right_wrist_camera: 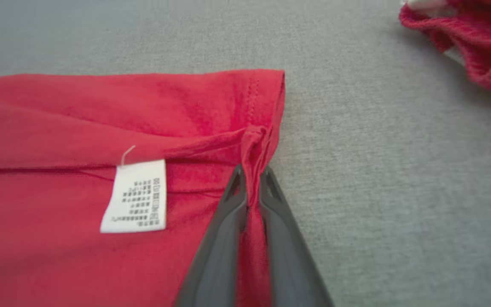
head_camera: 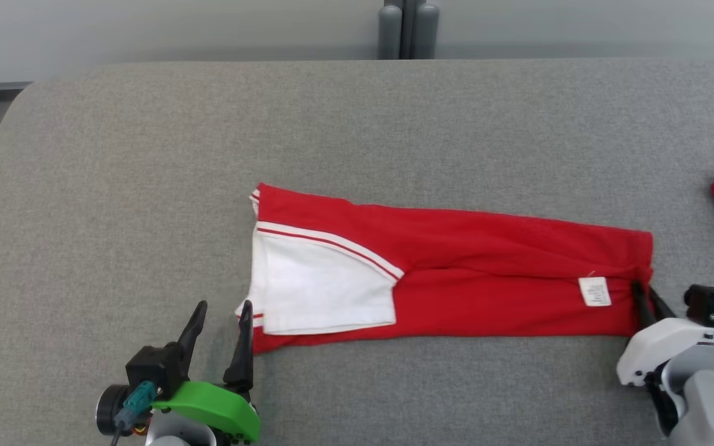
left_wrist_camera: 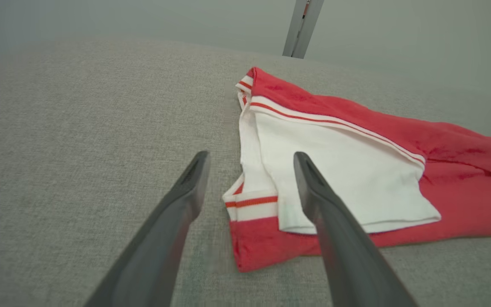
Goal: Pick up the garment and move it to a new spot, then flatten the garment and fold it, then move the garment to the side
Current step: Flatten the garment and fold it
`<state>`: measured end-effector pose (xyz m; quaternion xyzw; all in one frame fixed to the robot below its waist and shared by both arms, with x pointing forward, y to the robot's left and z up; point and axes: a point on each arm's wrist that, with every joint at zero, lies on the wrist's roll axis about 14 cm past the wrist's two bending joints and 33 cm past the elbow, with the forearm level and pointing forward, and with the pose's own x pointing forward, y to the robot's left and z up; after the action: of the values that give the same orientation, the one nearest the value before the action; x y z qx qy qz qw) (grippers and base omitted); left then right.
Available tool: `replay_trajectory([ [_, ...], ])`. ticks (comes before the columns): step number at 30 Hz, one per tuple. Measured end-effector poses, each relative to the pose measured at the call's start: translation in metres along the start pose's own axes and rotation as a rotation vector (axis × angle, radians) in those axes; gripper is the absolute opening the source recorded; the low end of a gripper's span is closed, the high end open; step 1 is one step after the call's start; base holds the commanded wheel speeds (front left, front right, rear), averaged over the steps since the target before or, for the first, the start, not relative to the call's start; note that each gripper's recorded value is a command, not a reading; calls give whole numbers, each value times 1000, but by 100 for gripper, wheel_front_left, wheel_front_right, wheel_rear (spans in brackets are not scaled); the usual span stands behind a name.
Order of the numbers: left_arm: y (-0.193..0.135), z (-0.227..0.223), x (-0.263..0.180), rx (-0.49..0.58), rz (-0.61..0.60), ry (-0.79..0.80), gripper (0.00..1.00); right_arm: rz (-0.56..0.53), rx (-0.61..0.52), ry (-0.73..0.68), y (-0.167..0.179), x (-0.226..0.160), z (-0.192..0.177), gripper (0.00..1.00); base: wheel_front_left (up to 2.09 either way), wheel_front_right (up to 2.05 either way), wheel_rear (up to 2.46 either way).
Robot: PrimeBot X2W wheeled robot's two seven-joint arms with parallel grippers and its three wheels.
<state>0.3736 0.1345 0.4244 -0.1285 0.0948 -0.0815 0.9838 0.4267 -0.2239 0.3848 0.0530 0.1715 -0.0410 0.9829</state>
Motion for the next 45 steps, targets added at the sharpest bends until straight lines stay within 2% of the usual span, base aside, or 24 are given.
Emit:
replay_trajectory([
  [4, -4, 0, 1, 0, -11, -1, 100, -73, -10, -114, -29, 4, 40, 0, 0, 0, 0],
  [9, -12, -1, 1, -2, -31, 1, 100, -31, -29, -267, -9, 8, 91, 0, 0, 0, 0],
  [13, -16, -2, 0, -4, -41, 5, 100, 102, -34, -345, 43, 6, 114, 0, 0, 0, 0],
  [14, -18, -4, -2, -5, -45, 9, 100, 177, -22, -368, 71, 4, 120, 0, 0, 0, 0],
  [16, -18, -5, -4, -7, -41, 11, 100, 267, -6, -375, 102, 1, 121, 0, 0, 0, 0],
  [20, -11, -5, -9, -8, -16, 10, 100, 518, 29, -345, 184, -19, 113, 0, 0, 0, 0],
  [22, -6, -4, -13, -9, 0, 8, 100, 613, 50, -314, 215, -30, 106, 0, 0, 0, 0],
  [29, 10, -6, -27, -24, 63, 7, 100, 852, 25, -218, 291, -54, 83, 0, 0, 0, 0],
  [30, 14, -6, -29, -26, 77, 6, 100, 874, 15, -193, 298, -56, 75, 19, 0, 0, 0],
  [32, 19, -6, -33, -31, 97, 6, 100, 922, -2, -167, 312, -62, 66, 100, 0, 0, 0],
  [34, 26, -7, -38, -34, 121, 7, 100, 985, 35, -163, 330, -73, 68, 100, 0, 0, 0],
  [37, 30, -6, -37, -38, 134, 3, 100, 962, 60, -161, 325, -69, 70, 100, 0, 0, 0],
  [42, 23, -2, -30, -16, 105, -4, 100, 779, 39, -250, 274, -36, 94, 100, 0, 0, 0],
  [45, 17, 2, -23, -1, 79, -14, 100, 641, 12, -280, 229, -25, 96, 100, 0, 0, 0],
])
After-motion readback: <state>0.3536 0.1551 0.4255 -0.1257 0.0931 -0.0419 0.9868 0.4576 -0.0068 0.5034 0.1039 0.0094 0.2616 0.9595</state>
